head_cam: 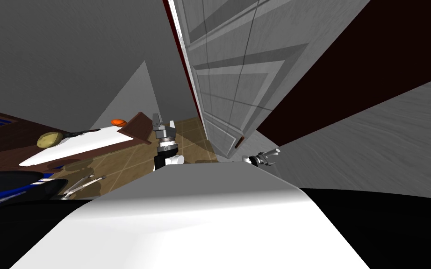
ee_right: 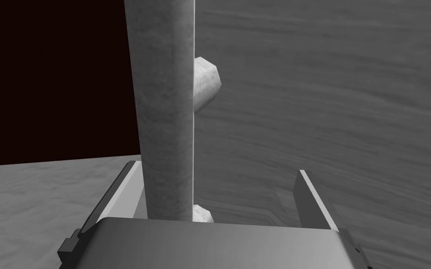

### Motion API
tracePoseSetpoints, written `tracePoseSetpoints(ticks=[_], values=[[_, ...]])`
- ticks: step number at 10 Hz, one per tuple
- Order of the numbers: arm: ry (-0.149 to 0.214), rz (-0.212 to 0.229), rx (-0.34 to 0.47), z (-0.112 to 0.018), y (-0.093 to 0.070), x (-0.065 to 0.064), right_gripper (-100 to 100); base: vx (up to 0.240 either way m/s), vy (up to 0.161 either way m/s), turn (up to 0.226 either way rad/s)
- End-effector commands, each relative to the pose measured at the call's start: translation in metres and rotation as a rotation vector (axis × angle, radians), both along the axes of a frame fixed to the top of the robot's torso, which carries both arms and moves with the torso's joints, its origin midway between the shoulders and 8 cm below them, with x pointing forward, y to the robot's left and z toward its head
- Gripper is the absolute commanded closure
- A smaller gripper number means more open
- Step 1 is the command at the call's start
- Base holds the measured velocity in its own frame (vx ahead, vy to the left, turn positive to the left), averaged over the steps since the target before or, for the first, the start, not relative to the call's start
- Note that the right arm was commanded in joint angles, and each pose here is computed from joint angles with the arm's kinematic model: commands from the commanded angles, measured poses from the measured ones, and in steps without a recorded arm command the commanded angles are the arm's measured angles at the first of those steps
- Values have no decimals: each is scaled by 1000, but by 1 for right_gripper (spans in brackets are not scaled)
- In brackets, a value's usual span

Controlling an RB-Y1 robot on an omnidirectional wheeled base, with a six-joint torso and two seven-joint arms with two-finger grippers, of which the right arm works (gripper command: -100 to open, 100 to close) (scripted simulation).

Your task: Push the door open

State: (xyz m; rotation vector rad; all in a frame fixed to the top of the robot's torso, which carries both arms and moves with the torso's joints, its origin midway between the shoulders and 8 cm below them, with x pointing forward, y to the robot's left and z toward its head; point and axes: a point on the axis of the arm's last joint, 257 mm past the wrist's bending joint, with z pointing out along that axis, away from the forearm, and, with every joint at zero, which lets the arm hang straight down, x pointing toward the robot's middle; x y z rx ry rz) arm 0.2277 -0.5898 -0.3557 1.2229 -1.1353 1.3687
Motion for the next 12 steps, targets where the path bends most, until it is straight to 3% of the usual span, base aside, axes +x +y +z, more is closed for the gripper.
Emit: tracePoseSetpoints(ticks=[1,2,4,9,10,12], values=[[16,-47,-11,-1,-5,-25,100,0,0,0],[16,-47,-11,-1,-5,-25,100,8,-1,10],[14,-94,-11,-2,-10,-39,100,26,-41,29],[14,-94,-11,-2,-10,-39,100,4,-26,0],[14,-118,-11,-2,-12,-47,100,15,-23,34],[14,-118,-11,-2,-12,-47,100,9,-32,3]])
